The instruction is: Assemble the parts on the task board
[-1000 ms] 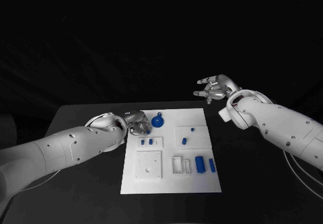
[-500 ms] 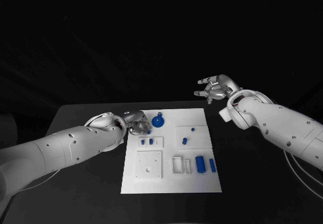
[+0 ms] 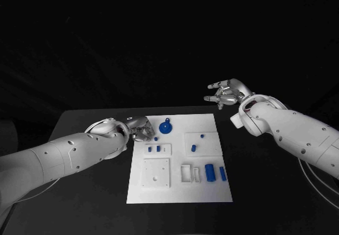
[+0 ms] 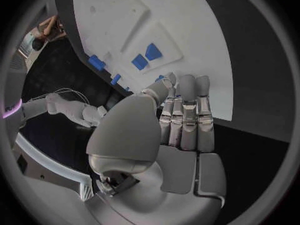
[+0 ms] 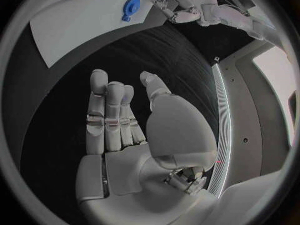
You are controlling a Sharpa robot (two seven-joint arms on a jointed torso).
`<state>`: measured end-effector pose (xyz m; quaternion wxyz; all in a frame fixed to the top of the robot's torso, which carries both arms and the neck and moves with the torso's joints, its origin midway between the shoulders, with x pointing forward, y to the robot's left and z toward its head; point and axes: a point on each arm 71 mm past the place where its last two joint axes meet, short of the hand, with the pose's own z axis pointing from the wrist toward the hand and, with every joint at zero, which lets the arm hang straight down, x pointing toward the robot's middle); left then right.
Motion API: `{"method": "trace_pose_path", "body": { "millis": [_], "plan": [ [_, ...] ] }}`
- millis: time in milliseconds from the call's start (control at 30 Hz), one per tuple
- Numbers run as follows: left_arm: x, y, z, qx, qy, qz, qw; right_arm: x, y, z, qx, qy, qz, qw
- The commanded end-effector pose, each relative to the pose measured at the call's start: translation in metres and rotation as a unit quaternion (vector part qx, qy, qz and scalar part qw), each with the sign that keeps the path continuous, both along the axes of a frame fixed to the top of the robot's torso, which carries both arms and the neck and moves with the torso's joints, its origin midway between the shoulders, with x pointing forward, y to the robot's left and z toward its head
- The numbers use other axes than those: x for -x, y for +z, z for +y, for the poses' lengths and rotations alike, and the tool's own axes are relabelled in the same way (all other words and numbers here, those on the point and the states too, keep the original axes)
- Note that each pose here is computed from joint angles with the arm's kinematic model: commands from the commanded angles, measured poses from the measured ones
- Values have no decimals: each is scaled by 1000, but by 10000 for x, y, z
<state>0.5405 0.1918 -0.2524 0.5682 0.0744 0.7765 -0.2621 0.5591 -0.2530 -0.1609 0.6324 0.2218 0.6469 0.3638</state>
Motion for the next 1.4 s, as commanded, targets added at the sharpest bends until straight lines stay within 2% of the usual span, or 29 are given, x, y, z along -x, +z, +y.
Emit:
{"method": "trace_pose_path", "body": {
  "millis": [33, 133, 267, 433, 600, 700, 833, 1067, 1200, 1400],
  "plan": [
    [-12, 31, 70, 17, 14, -9, 1000, 12, -13, 6, -1, 17, 3, 1000],
    [-40, 84, 146, 52, 35, -10, 998, 31, -32, 3, 2, 28, 4, 1000],
    [-103, 219, 248, 137, 79, -8, 987, 68, -76, -15, 21, 51, 14, 998],
    [-182, 428, 383, 262, 136, 17, 955, 137, -138, 10, 85, 81, 13, 993],
    [-200, 611, 497, 352, 161, 45, 921, 221, -196, 61, 162, 96, 8, 982],
    [-181, 660, 522, 377, 165, 58, 910, 267, -234, 95, 198, 100, 9, 975],
    [-125, 711, 536, 410, 164, 76, 894, 360, -299, 192, 261, 103, 5, 960],
    [-44, 753, 485, 449, 161, 94, 874, 511, -424, 371, 344, 105, -3, 933],
    [-35, 759, 478, 456, 162, 94, 870, 561, -502, 416, 371, 105, -3, 923],
    [-29, 765, 478, 459, 163, 92, 869, 589, -584, 472, 390, 100, -12, 915]
  ]
}}
